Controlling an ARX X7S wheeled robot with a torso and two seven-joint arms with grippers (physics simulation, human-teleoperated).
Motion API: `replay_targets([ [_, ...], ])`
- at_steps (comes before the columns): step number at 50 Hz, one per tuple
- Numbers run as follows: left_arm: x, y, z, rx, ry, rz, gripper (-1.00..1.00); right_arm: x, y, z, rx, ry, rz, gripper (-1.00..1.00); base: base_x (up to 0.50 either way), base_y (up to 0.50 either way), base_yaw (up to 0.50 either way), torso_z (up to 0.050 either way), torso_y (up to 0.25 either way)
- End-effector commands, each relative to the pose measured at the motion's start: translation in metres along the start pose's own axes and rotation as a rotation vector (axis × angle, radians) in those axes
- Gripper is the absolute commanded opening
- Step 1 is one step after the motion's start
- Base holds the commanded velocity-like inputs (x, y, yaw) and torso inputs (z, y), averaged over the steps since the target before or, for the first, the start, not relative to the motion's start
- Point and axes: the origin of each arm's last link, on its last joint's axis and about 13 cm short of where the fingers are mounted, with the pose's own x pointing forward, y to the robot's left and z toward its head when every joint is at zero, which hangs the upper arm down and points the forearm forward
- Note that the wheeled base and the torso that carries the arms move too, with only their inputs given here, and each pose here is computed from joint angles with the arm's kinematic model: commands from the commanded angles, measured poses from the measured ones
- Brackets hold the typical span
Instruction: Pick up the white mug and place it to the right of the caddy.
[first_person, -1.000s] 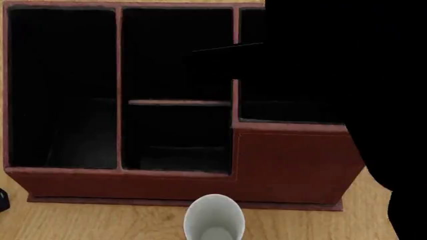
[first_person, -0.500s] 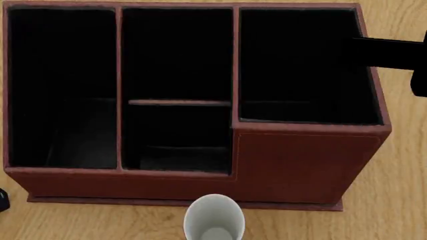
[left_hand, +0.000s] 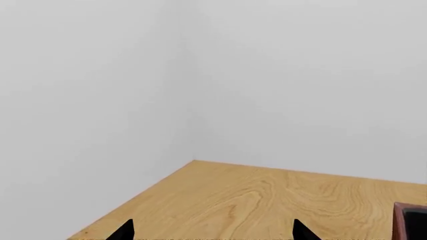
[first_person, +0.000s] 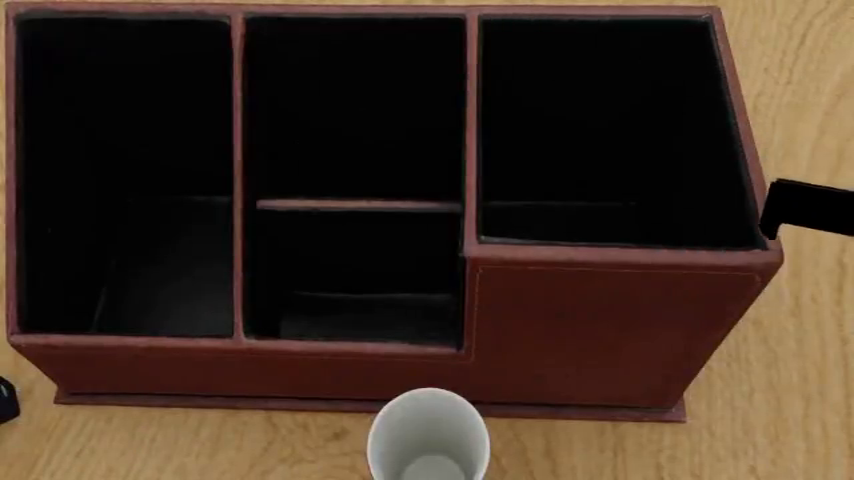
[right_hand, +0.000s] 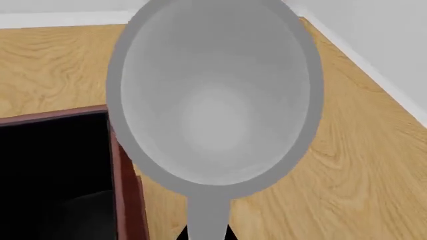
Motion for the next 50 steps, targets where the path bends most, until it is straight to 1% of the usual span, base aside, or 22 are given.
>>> replay_targets([
  [1, 0.001, -0.001, -0.003, 0.003, 0.008, -0.004, 1.0, 0.013, -0.003, -0.015, -0.003, 0.041, -0.014, -1.0, 0.0, 0.0, 0.0, 0.0, 0.0],
  [20, 0.0, -0.003, -0.002, 0.009, 0.009, -0.007, 1.0, 0.024, -0.009, -0.044, 0.001, 0.128, -0.006, -1.0, 0.0, 0.0, 0.0, 0.0, 0.001],
  [27, -0.001, -0.005, -0.001, 0.01, 0.009, -0.011, 1.0, 0.028, -0.008, -0.053, -0.007, 0.153, 0.004, -1.0, 0.0, 0.0, 0.0, 0.0, 0.001],
  [33, 0.0, -0.006, -0.001, 0.01, 0.008, -0.012, 1.0, 0.035, -0.007, -0.063, 0.003, 0.185, 0.01, -1.0, 0.0, 0.0, 0.0, 0.0, 0.0],
  [50, 0.0, -0.006, -0.003, 0.011, 0.014, -0.013, 1.0, 0.042, -0.004, -0.074, -0.006, 0.224, 0.023, -1.0, 0.0, 0.0, 0.0, 0.0, 0.001],
])
